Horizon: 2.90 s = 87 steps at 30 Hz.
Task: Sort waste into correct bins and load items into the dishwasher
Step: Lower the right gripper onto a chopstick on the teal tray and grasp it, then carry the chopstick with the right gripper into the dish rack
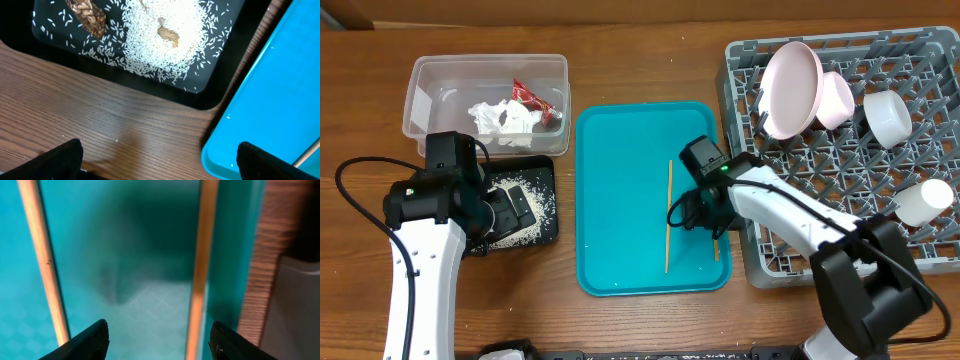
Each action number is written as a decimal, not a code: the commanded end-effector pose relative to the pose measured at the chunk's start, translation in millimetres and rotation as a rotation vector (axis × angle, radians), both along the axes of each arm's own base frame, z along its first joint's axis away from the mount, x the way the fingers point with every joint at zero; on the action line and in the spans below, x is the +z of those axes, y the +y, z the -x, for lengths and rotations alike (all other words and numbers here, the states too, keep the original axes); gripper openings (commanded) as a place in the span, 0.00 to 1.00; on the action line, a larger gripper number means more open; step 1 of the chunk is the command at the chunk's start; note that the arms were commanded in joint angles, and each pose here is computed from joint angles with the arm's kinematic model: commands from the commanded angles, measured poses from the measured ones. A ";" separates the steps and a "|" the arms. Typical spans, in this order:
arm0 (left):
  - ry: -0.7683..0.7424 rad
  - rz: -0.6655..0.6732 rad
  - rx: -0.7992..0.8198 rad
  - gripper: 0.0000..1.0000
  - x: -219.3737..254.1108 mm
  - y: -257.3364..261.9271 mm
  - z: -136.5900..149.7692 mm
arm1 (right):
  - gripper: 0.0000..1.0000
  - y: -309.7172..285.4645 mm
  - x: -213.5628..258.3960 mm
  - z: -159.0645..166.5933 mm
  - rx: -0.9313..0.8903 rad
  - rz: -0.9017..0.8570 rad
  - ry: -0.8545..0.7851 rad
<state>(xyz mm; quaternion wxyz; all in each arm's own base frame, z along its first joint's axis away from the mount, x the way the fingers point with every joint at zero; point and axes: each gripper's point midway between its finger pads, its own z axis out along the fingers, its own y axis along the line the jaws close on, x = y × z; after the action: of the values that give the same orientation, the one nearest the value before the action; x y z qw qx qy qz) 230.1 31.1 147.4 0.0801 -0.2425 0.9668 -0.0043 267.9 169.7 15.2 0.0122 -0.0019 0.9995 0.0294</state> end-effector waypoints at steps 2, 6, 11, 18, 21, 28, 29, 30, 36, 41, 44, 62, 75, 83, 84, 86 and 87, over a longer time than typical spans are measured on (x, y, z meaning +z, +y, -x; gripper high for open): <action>-0.006 0.009 0.014 1.00 1.4 0.3 -2.3 | 0.67 -2.7 -7.6 0.8 -0.009 0.024 0.010; -0.006 0.009 0.014 1.00 1.4 0.3 -2.3 | 0.64 -3.1 -7.7 1.8 -0.009 0.026 0.014; -0.006 0.009 0.014 1.00 1.4 0.3 -2.3 | 0.57 -8.1 -9.0 10.5 -0.007 0.047 0.049; -0.006 0.009 0.014 1.00 1.4 0.3 -2.3 | 0.53 -10.7 -19.8 20.4 0.025 0.063 0.098; -0.006 0.009 0.014 1.00 1.4 0.3 -2.3 | 0.49 -5.4 -20.1 24.9 0.084 0.028 0.119; -0.006 0.009 0.014 1.00 1.4 0.3 -2.3 | 0.44 -6.0 -21.3 26.0 0.085 0.032 0.126; -0.006 0.009 0.014 1.00 1.4 0.3 -2.3 | 0.40 -6.1 -21.4 26.2 0.085 0.032 0.127; -0.006 0.009 0.014 1.00 1.4 0.3 -2.3 | 0.38 -6.3 -21.5 26.4 0.085 0.033 0.128; -0.006 0.009 0.014 1.00 1.4 0.3 -2.3 | 0.23 -9.3 -24.7 31.3 0.085 0.040 0.141; -0.006 0.008 0.014 1.00 1.4 0.3 -2.2 | 0.20 -12.2 -28.6 35.8 0.085 0.047 0.152; -0.006 0.009 0.014 1.00 1.4 0.3 -2.3 | 0.17 -12.0 -28.5 35.5 0.085 0.046 0.151; -0.006 0.009 0.014 1.00 1.4 0.3 -2.3 | 0.05 -12.8 -26.1 36.9 0.084 0.052 0.161; -0.006 0.009 0.014 1.00 1.4 0.3 -2.3 | 0.04 -15.9 113.3 -33.4 0.077 0.043 -0.174; -0.006 0.009 0.014 1.00 1.4 0.3 -2.3 | 0.04 -82.0 159.6 -57.2 0.016 0.163 -0.309; -0.006 0.009 0.014 1.00 1.4 0.3 -2.3 | 0.04 -88.1 157.4 -57.1 0.026 0.166 -0.294; -0.006 0.009 0.014 1.00 1.4 0.3 -2.3 | 0.04 -97.1 151.6 -54.5 0.054 0.165 -0.264; -0.006 0.009 0.014 1.00 1.4 0.3 -2.3 | 0.04 -102.1 147.8 -52.9 0.057 0.167 -0.249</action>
<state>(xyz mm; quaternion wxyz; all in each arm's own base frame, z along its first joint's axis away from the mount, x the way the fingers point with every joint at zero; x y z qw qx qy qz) 230.2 31.1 147.4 0.0803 -0.2425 0.9668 -0.0043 321.5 85.1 169.5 0.1481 -0.0042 0.9884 -0.0340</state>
